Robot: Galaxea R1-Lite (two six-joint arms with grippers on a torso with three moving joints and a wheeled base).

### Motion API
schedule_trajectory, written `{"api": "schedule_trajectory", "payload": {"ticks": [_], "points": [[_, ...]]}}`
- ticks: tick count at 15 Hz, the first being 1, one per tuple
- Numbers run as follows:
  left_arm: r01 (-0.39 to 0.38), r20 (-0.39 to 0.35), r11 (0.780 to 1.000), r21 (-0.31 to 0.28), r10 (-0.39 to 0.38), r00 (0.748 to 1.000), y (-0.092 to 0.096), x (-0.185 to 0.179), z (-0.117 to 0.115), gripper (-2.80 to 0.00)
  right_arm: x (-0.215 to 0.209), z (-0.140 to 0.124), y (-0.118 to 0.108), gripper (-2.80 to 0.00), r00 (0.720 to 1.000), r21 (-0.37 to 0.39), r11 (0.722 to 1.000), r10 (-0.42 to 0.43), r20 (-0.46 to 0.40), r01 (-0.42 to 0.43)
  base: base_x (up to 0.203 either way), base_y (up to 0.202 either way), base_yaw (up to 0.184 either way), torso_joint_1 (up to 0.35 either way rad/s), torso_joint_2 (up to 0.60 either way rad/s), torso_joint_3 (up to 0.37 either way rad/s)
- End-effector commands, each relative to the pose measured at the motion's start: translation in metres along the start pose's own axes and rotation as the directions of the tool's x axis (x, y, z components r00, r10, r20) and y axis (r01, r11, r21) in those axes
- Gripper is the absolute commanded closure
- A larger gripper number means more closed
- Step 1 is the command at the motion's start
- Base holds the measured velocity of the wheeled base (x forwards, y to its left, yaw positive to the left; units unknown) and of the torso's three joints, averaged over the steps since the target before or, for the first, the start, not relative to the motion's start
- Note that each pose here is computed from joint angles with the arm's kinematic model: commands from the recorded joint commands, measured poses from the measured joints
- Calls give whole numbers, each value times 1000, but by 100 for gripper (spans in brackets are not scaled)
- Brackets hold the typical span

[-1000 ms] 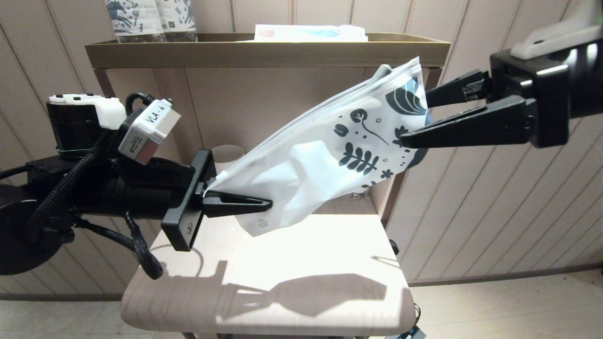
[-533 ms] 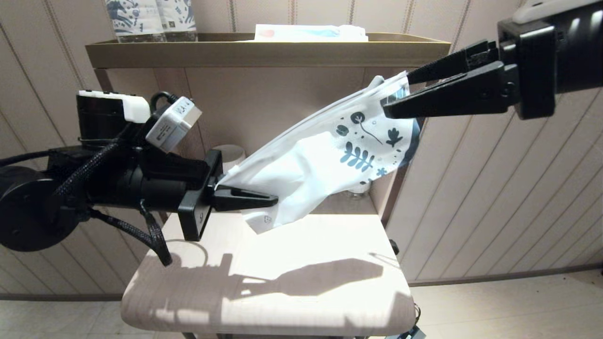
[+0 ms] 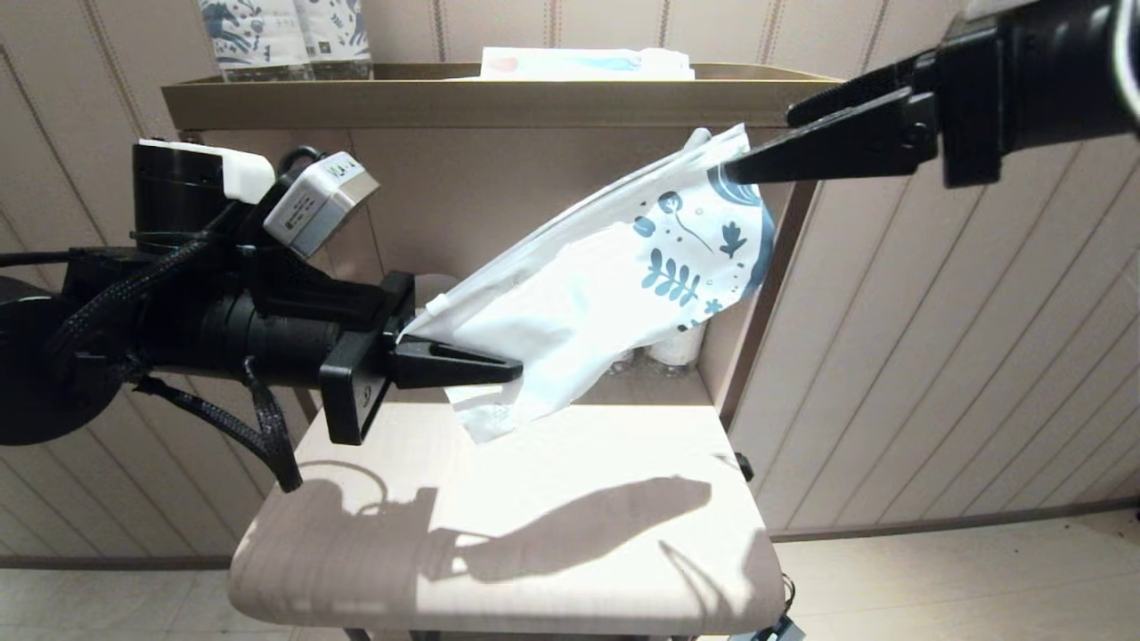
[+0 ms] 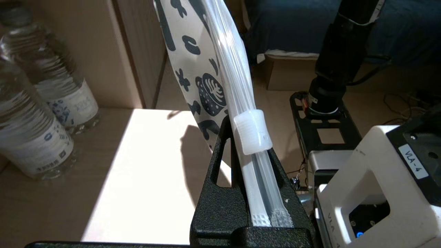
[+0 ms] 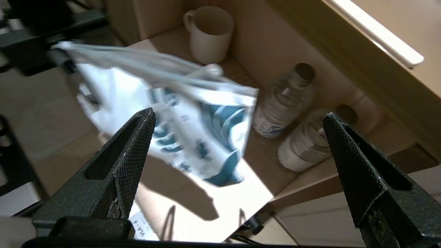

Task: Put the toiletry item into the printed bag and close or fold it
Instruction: Place the toothbrush in the storage bag

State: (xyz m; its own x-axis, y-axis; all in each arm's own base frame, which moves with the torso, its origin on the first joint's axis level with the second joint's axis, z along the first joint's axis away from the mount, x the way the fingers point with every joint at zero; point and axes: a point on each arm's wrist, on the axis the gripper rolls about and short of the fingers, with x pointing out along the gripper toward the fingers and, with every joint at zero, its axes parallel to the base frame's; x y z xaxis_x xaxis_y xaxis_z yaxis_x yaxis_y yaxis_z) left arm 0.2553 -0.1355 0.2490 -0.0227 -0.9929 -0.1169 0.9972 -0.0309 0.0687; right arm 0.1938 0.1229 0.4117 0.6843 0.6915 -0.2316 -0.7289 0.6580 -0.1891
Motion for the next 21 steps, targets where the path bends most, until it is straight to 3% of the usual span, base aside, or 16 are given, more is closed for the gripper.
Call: {"api": "schedule_trajectory", "payload": {"ticks": [1, 8, 21], "points": [[5, 7, 1000, 13, -5, 1000, -2, -1, -3, 0, 16, 0, -6, -280, 999, -5, 999, -46, 10, 46, 0, 0, 0, 0, 0, 0], [35, 6, 999, 32, -35, 999, -10, 6, -8, 0, 2, 11, 7, -280, 995, -10, 998, -59, 82, 60, 0, 0, 0, 0, 0, 0], [50, 18, 997, 65, -51, 999, -28, 4, -1, 0, -9, -8, 19, -280, 984, -41, 983, -178, -12, 177, 0, 0, 0, 0, 0, 0]]}}
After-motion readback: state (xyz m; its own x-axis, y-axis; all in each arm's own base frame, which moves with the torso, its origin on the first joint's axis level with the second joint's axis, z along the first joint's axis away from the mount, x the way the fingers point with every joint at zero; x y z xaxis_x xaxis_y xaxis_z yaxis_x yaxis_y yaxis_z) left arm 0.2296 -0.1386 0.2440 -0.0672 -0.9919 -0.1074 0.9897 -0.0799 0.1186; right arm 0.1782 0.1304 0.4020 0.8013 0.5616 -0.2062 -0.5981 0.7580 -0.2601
